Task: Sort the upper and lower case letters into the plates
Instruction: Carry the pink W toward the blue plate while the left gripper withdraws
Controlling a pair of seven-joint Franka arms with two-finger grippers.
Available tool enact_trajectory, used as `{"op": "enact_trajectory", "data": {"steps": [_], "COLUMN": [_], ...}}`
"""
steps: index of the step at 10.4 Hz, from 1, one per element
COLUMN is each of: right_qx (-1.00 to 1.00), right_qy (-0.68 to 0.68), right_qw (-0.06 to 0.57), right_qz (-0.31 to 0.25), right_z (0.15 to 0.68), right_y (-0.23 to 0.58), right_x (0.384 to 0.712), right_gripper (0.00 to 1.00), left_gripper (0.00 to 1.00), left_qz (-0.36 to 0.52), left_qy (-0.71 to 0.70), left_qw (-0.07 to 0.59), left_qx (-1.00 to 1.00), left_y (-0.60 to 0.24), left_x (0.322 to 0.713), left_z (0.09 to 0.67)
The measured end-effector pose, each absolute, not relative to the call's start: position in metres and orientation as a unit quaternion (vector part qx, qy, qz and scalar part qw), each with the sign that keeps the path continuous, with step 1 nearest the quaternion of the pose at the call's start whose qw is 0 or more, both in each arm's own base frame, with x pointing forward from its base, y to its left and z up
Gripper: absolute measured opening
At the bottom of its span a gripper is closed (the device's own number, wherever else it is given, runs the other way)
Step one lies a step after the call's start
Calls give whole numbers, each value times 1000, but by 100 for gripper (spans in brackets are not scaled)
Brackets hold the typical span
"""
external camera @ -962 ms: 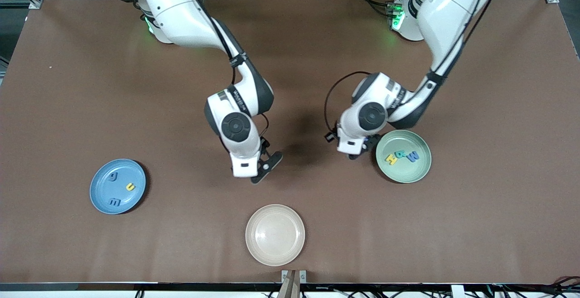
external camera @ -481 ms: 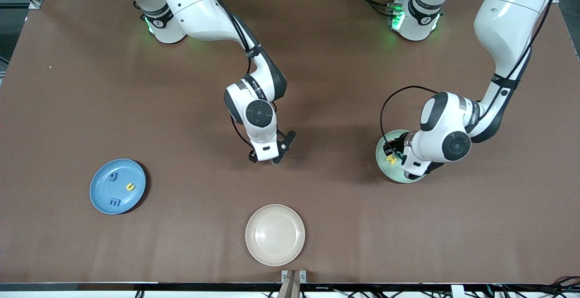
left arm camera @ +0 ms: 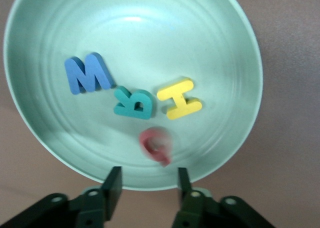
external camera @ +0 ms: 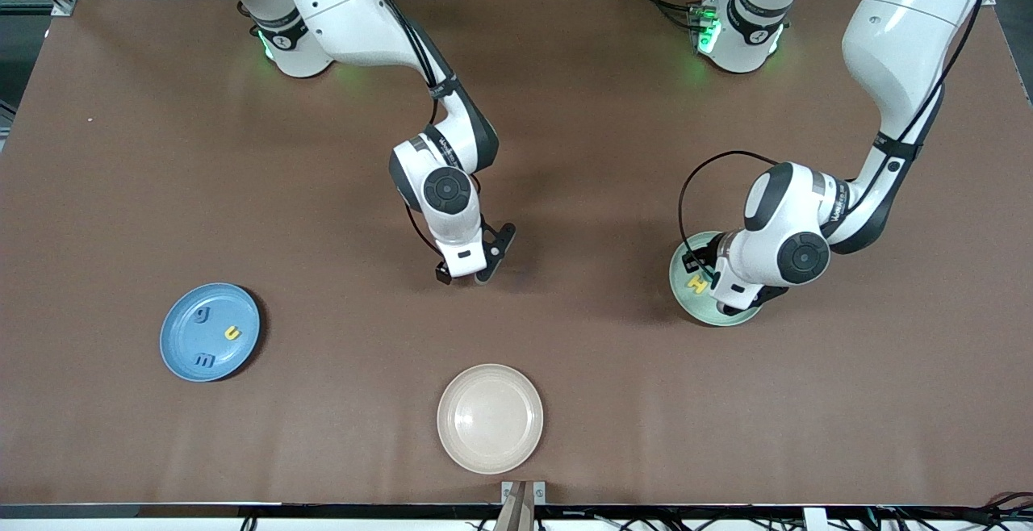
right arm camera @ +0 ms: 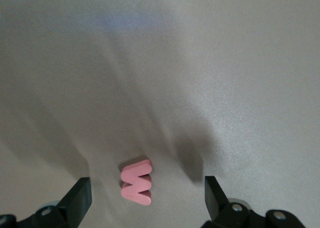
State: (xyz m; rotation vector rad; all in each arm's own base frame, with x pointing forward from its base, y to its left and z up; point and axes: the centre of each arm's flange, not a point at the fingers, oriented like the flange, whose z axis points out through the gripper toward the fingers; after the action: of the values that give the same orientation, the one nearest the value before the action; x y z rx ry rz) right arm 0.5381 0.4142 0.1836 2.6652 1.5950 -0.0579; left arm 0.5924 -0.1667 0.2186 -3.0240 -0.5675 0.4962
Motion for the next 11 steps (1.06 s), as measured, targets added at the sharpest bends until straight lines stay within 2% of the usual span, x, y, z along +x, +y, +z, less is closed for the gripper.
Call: {"op": "enact_trajectory", "data": {"steps": [2, 3, 6, 9, 11], "right_qx": [858, 858, 858, 856, 854], "right_qy": [513, 513, 514, 517, 520], "right_qw": [17, 18, 20, 20, 19], "right_qz": [-13, -8, 0, 9, 12], "right_z": [184, 180, 174, 174, 174], "right_y": [413, 411, 407, 408, 409], "right_x": [537, 536, 535, 535, 533], "right_gripper": [100, 100, 100, 99, 73], "left_gripper": [83, 99, 100, 100, 100], "left_qz": [146, 126, 46, -10, -40], "left_qy": [-132, -80, 38, 28, 11], "left_qw": [9, 9, 28, 64, 80], "left_qx": [-980, -989, -998, -997, -996], "left_y": [-166, -160, -101, -71, -72], "left_x": [596, 602, 630, 626, 607], "left_z": [230, 247, 332, 465, 570]}}
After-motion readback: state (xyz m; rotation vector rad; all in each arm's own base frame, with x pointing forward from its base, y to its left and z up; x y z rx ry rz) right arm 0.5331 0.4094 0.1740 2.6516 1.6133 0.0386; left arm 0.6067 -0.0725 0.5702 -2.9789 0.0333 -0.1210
